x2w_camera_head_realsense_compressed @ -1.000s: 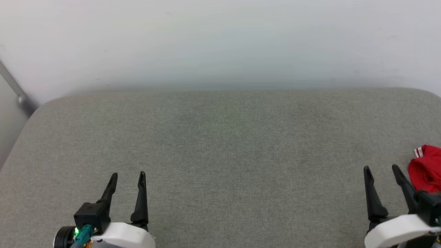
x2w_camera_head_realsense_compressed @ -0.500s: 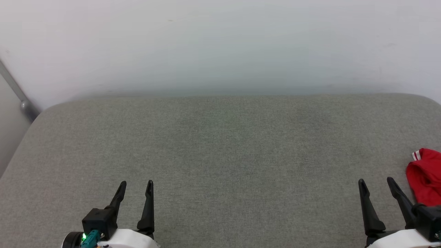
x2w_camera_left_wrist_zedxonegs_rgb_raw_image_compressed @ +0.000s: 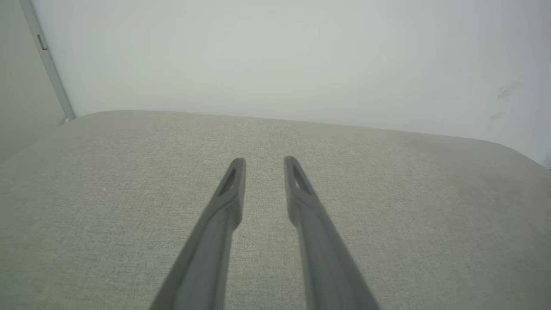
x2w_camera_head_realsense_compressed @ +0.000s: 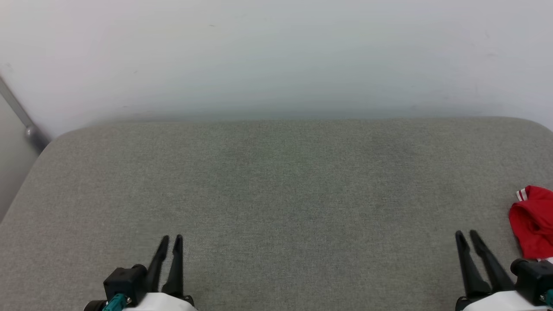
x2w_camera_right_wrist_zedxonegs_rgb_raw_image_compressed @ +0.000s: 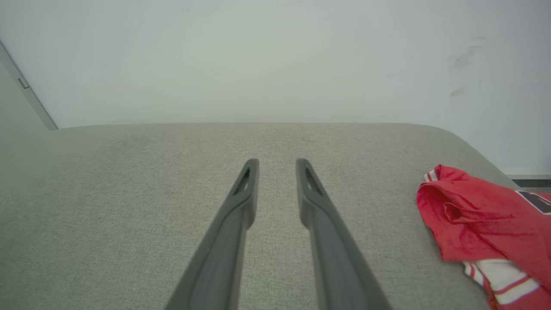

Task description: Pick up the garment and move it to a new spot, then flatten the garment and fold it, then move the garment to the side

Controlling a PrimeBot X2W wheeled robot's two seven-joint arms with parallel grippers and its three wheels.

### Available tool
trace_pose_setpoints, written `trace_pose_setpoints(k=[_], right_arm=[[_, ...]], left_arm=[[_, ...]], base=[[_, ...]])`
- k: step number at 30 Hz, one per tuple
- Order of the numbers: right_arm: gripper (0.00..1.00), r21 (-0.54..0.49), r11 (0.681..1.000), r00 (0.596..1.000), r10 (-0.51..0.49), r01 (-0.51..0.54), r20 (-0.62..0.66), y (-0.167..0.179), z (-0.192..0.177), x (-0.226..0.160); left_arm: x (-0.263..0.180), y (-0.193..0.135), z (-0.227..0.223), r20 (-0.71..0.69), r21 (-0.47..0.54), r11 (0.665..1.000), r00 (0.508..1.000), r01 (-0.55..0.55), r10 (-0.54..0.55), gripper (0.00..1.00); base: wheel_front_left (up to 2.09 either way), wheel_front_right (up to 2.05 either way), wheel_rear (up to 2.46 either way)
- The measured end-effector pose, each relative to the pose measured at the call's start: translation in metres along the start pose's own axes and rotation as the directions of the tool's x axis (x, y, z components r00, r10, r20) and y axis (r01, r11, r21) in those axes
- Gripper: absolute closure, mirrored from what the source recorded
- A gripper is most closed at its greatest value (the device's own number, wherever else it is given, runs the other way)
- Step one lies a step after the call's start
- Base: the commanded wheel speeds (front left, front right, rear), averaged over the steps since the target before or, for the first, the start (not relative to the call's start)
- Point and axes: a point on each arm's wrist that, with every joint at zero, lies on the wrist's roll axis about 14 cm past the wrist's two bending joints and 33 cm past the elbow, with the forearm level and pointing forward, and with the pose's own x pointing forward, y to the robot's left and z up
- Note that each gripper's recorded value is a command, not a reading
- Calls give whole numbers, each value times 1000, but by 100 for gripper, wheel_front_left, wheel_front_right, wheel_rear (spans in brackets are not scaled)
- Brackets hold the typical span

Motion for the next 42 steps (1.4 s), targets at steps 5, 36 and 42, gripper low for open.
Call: trace_pose_setpoints(k=[5, 36, 42], right_arm=[[100, 143, 990, 1000, 5, -3, -15, 1, -8, 1], [100, 627, 779, 1000, 9, -3, -5, 0, -15, 21], [100, 688, 725, 1000, 7, -6, 1, 0, -14, 26]], left_arm=[[-1, 6, -10, -56, -124, 992, 998, -39, 33, 100], [15, 22, -16, -141, -566, 812, 987, -141, 73, 100], [18, 24, -15, -143, -628, 764, 987, -148, 73, 100]], base=[[0, 0, 0], [0, 0, 0], [0, 0, 0]])
